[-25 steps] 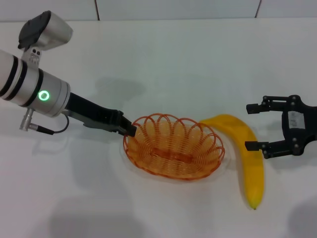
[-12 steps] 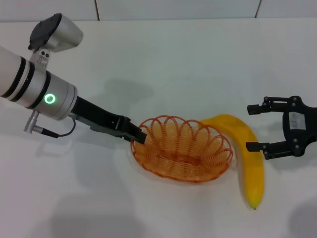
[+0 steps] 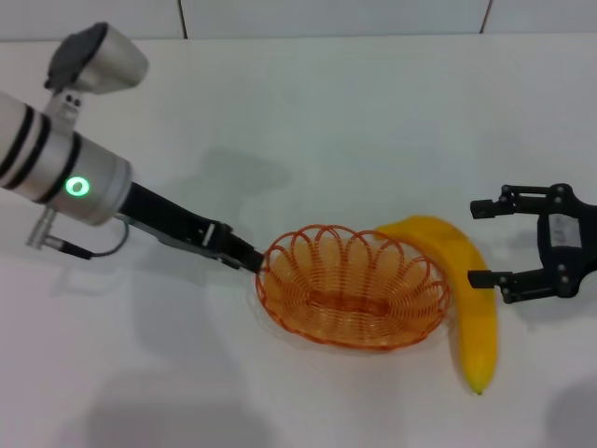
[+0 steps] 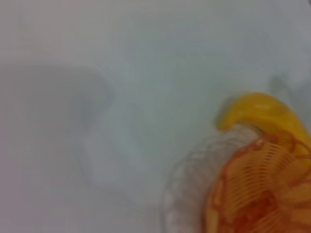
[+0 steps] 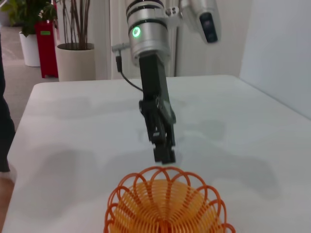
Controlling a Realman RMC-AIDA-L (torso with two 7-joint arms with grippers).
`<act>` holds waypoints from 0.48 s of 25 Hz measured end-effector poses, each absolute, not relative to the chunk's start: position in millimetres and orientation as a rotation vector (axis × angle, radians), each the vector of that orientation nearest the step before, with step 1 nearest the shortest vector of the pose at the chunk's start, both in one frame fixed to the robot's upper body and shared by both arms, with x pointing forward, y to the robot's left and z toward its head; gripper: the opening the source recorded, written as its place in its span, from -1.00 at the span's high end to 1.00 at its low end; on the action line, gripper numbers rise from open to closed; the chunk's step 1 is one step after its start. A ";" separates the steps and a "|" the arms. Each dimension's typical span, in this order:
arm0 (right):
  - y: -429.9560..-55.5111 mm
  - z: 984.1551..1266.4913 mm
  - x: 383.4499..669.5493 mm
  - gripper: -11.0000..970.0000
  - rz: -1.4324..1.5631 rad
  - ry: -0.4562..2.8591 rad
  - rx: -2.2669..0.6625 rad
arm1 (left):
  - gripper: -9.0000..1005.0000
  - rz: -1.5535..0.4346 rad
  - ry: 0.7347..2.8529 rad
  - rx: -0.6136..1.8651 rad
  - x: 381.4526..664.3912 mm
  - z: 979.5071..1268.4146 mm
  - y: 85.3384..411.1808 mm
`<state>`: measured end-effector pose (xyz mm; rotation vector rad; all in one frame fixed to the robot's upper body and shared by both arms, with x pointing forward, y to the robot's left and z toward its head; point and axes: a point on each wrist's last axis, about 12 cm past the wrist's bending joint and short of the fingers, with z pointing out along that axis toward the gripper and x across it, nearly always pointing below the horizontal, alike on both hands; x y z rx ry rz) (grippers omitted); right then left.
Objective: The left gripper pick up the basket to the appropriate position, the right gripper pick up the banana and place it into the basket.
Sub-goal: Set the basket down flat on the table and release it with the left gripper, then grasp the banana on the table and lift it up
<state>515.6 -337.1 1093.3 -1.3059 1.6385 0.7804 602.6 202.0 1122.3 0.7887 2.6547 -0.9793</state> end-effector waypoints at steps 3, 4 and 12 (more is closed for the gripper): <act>-341.1 1091.8 512.1 -0.76 0.776 1.649 -1.286 | 0.31 -0.901 2.625 0.794 601.6 1132.0 218.8; -342.2 1091.8 511.7 -0.76 0.773 1.650 -1.277 | 0.30 -0.879 2.606 0.794 600.0 1137.2 225.8; -349.6 1095.0 508.5 -0.76 0.757 1.630 -1.214 | -0.27 -0.865 2.275 0.965 569.1 1175.1 274.0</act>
